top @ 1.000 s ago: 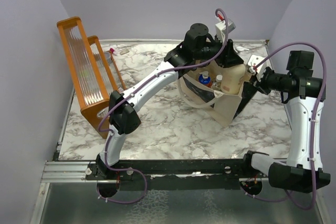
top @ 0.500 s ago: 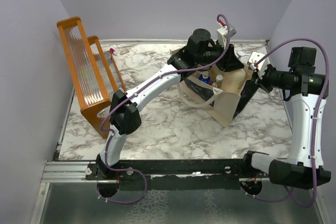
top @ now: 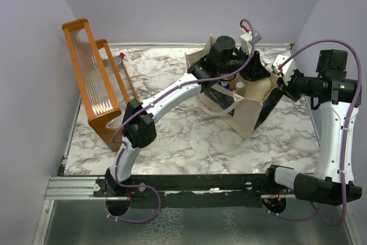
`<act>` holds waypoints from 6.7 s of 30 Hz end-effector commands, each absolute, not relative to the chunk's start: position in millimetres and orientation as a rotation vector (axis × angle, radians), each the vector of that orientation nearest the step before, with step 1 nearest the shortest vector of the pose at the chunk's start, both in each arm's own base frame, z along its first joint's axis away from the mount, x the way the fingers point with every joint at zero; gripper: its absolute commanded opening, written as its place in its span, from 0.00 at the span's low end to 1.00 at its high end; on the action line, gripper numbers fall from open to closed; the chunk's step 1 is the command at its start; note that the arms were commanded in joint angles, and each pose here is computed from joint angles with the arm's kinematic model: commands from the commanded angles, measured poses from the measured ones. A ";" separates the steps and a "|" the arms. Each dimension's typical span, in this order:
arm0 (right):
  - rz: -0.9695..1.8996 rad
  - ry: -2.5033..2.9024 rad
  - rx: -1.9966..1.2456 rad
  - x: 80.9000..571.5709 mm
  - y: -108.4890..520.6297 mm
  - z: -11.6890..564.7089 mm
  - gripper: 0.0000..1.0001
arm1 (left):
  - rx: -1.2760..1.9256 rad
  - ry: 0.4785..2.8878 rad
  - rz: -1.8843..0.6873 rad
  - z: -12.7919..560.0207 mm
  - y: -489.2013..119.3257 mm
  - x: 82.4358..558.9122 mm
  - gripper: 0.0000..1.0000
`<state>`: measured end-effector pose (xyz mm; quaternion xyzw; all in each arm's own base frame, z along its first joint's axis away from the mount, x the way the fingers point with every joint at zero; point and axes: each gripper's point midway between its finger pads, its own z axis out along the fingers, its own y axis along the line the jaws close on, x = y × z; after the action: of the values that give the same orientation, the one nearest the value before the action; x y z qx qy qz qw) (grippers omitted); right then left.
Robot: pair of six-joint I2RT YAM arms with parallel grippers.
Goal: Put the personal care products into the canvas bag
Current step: Place the care product in the canvas bag.
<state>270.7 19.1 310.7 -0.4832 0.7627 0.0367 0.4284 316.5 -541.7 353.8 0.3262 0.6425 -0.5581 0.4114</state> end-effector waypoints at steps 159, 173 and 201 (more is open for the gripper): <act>0.127 1.879 -0.449 282.9 14.0 297.2 1.00 | 0.562 1.341 -1.964 482.8 -544.2 241.6 0.00; 0.117 1.811 -0.413 292.5 12.6 299.5 1.00 | 0.543 1.354 -2.003 486.3 -543.8 238.9 0.00; -0.208 1.912 -0.389 295.8 -38.6 306.6 0.97 | 0.555 1.429 -1.993 471.5 -537.7 240.5 0.00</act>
<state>287.6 11.1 292.8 -0.1849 0.8020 0.0372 0.5668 296.5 -578.7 345.7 0.1615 0.6525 -0.6804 0.2919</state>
